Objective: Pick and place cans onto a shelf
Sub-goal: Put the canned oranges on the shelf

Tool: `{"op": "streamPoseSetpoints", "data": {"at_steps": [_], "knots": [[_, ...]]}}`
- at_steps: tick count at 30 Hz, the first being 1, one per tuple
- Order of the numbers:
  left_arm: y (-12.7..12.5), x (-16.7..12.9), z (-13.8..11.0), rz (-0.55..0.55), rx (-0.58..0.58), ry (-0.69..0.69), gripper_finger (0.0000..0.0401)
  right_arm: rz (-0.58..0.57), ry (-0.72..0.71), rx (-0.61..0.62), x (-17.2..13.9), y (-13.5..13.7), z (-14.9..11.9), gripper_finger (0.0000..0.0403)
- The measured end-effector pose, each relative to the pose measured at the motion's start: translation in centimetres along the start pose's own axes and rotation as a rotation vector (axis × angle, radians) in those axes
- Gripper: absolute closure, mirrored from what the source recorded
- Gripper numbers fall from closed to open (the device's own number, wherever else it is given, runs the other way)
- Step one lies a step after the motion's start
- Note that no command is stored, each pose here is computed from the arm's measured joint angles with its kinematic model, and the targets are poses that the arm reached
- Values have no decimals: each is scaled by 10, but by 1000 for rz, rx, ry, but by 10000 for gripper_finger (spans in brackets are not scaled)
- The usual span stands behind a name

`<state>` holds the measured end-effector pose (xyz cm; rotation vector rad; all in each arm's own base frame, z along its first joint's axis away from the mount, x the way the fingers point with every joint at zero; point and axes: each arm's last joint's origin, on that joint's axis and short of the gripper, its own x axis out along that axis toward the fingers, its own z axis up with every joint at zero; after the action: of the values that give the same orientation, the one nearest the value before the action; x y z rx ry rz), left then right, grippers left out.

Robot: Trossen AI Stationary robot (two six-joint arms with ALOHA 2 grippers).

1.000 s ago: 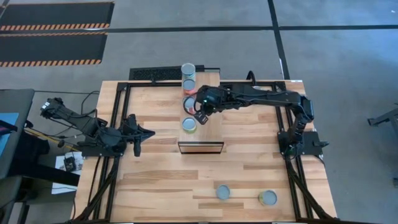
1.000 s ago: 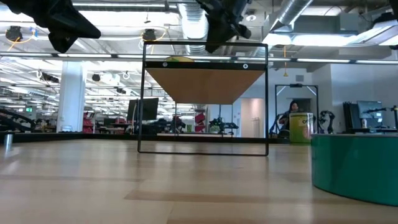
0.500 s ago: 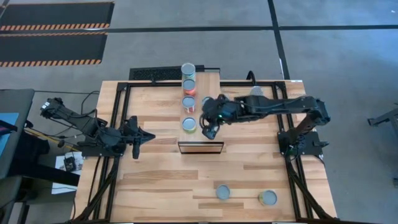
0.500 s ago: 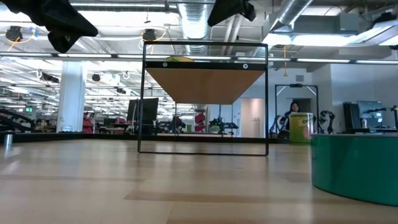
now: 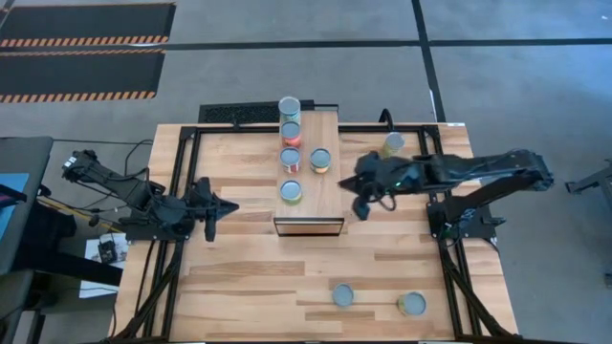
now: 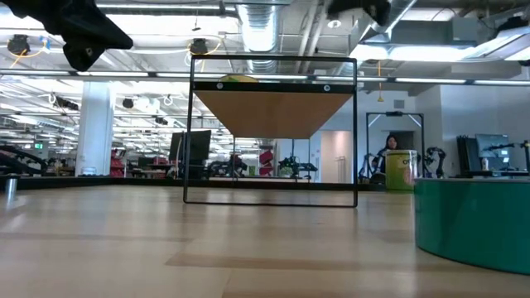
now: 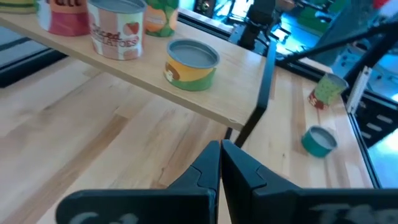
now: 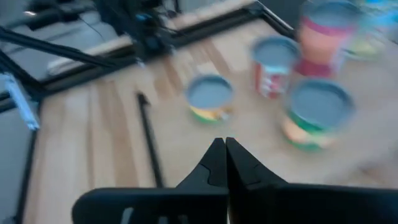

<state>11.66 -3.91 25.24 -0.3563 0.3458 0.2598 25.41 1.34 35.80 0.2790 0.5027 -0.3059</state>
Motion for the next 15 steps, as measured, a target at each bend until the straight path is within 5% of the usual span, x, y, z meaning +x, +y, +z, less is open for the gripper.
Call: {"op": "streamPoseSetpoints", "data": {"at_steps": [15], "knots": [[4,0,2,127,-50,-85,401,-419,366,160,-20,-123,-46,390]]}}
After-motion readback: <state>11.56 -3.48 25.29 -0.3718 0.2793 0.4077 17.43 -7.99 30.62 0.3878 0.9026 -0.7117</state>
